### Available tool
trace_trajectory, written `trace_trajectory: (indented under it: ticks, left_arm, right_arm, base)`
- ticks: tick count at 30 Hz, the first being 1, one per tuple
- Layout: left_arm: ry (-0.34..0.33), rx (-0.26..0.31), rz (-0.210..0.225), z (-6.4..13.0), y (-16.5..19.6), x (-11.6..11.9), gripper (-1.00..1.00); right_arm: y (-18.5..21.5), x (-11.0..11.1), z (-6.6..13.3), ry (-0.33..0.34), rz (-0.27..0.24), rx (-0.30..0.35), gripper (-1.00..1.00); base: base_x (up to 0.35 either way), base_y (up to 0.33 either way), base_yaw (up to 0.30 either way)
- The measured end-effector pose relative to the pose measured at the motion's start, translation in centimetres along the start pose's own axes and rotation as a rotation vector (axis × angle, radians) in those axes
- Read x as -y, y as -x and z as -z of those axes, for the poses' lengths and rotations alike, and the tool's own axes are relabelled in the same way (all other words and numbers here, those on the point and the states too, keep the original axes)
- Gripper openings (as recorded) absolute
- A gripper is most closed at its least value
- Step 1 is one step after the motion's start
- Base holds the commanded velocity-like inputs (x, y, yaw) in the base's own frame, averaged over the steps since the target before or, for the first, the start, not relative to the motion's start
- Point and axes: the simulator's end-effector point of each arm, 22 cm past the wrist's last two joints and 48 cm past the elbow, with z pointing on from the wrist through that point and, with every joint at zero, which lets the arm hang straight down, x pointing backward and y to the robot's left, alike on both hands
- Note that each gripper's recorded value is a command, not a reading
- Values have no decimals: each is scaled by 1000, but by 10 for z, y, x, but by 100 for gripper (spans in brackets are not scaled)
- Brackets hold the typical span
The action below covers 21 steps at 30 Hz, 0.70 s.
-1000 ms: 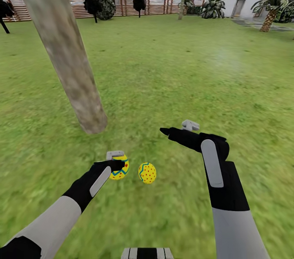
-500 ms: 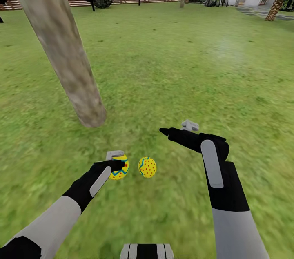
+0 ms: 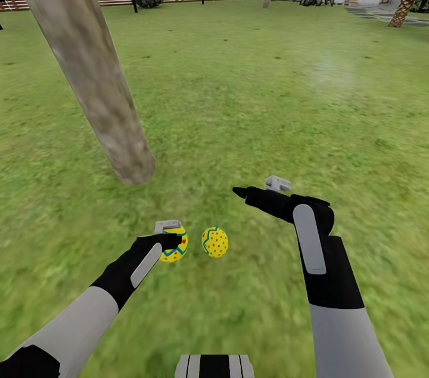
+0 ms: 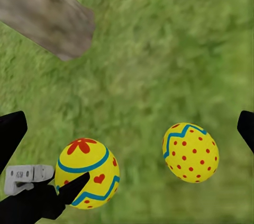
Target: Take the three Easter eggs out of the wicker basket on the lawn in the garden, then place them on the lawn next to a single tree (choose any tree) so that all three eggs are next to the same tree and none are left in the basket.
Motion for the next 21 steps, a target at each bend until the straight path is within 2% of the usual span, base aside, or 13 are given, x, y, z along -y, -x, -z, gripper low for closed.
trace_trajectory:
  ticks: [21]
  left_arm:
    - [3, 6, 2, 0, 1, 0, -100]
  right_arm:
    - [0, 1, 0, -2, -2, 1, 100]
  base:
    - [36, 22, 0]
